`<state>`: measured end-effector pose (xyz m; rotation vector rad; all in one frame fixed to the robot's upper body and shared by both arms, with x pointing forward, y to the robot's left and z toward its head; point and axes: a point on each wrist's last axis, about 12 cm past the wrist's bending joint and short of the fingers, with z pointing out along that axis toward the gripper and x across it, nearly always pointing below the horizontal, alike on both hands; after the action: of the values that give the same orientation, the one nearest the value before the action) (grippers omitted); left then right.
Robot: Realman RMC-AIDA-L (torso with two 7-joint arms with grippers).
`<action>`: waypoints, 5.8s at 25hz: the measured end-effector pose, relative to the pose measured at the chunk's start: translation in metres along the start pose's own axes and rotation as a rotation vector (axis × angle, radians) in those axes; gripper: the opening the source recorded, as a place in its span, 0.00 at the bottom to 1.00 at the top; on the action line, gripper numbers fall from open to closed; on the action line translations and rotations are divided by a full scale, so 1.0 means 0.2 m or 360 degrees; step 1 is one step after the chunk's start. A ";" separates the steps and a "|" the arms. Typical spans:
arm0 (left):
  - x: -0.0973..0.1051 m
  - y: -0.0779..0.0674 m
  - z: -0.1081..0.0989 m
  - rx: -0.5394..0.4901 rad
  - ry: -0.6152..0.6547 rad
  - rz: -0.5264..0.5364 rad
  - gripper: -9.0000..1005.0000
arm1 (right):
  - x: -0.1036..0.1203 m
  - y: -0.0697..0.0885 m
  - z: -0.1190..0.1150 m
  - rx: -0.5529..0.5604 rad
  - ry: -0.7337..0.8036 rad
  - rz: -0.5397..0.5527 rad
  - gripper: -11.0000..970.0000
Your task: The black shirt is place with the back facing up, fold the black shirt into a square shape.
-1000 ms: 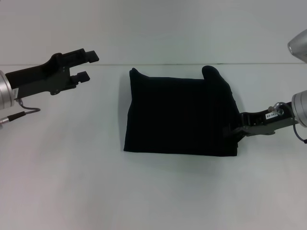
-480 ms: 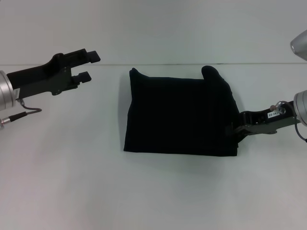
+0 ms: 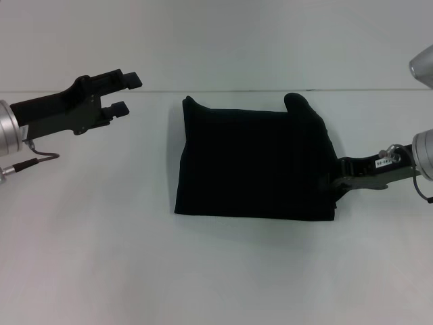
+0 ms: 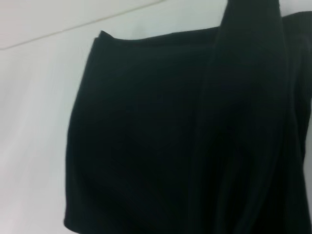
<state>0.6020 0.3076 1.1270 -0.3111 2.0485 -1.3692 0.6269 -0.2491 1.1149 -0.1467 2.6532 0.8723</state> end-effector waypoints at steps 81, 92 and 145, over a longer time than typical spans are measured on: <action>0.43 0.13 0.04 -0.0036 0.0501 -0.0504 0.75 | 0.54 -0.46 -0.54 -0.0442 -0.1470 -0.0350 0.90; 0.54 0.20 0.22 -0.0258 0.0436 -0.0636 0.71 | 0.42 -0.39 -0.51 -0.0520 -0.1486 -0.0431 0.89; 0.53 0.20 0.33 -0.0414 0.0446 -0.0540 0.04 | 0.44 -0.39 -0.48 -0.0531 -0.1504 -0.0400 0.89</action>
<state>0.5683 0.2208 1.0344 -0.6347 2.5023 -1.4033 0.5324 -0.3681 1.1119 -0.1059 1.5764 0.9712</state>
